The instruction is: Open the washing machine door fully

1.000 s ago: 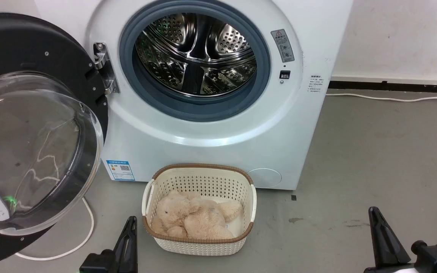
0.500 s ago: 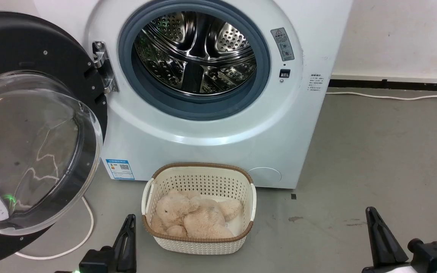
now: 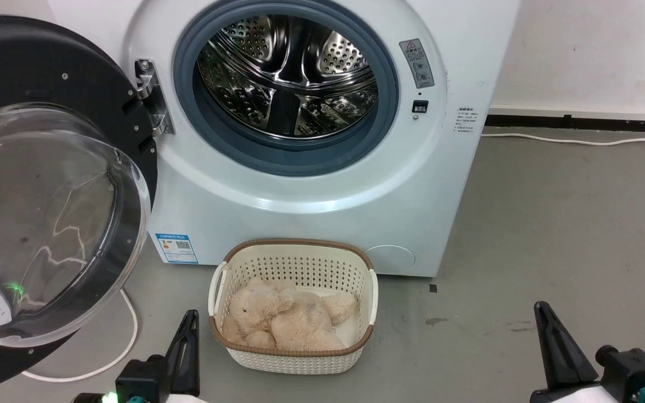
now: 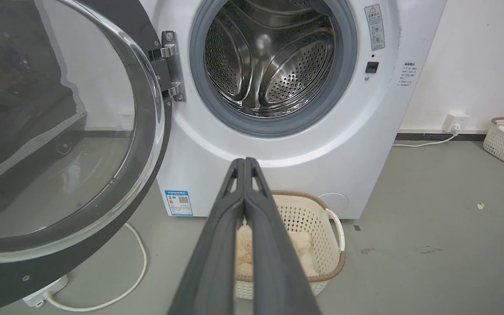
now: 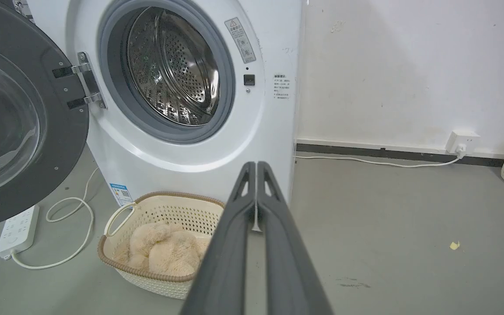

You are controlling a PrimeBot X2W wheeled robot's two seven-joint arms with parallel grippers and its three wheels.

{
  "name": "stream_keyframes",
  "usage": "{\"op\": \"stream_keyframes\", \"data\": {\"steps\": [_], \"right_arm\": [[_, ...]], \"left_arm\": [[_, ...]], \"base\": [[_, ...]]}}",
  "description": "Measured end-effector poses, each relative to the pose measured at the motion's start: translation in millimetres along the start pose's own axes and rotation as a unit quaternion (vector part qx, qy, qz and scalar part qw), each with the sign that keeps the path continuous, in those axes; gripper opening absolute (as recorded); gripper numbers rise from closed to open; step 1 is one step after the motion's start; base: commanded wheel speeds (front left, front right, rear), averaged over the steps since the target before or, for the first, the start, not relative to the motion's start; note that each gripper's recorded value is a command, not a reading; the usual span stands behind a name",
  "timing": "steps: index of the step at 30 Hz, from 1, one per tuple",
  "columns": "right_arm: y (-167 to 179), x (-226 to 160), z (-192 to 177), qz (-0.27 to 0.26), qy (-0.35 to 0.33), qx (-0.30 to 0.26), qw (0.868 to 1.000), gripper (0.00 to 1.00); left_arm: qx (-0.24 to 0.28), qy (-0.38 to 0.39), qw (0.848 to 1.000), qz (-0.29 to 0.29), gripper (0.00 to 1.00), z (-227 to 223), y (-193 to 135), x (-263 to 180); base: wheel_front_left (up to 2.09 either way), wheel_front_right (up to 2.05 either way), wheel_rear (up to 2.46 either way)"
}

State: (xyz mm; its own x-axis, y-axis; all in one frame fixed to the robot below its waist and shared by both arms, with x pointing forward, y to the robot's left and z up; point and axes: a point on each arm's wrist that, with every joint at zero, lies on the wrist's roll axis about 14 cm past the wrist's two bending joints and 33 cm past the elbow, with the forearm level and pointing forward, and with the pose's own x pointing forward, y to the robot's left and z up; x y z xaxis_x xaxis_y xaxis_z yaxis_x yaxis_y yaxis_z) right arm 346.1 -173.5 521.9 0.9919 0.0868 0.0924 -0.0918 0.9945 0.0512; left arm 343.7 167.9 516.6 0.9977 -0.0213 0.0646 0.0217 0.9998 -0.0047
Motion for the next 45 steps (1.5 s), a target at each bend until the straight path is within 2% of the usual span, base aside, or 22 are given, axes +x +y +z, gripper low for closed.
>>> {"op": "stream_keyframes", "data": {"steps": [45], "right_arm": [[5.5, 12.9, -1.7, 0.012, 0.030, -0.023, 0.999, 0.00]], "left_arm": [[0.013, 0.021, 1.000, 0.004, 0.00, 1.5, 5.2, 13.3]], "base": [[0.00, 0.00, 0.00]]}}
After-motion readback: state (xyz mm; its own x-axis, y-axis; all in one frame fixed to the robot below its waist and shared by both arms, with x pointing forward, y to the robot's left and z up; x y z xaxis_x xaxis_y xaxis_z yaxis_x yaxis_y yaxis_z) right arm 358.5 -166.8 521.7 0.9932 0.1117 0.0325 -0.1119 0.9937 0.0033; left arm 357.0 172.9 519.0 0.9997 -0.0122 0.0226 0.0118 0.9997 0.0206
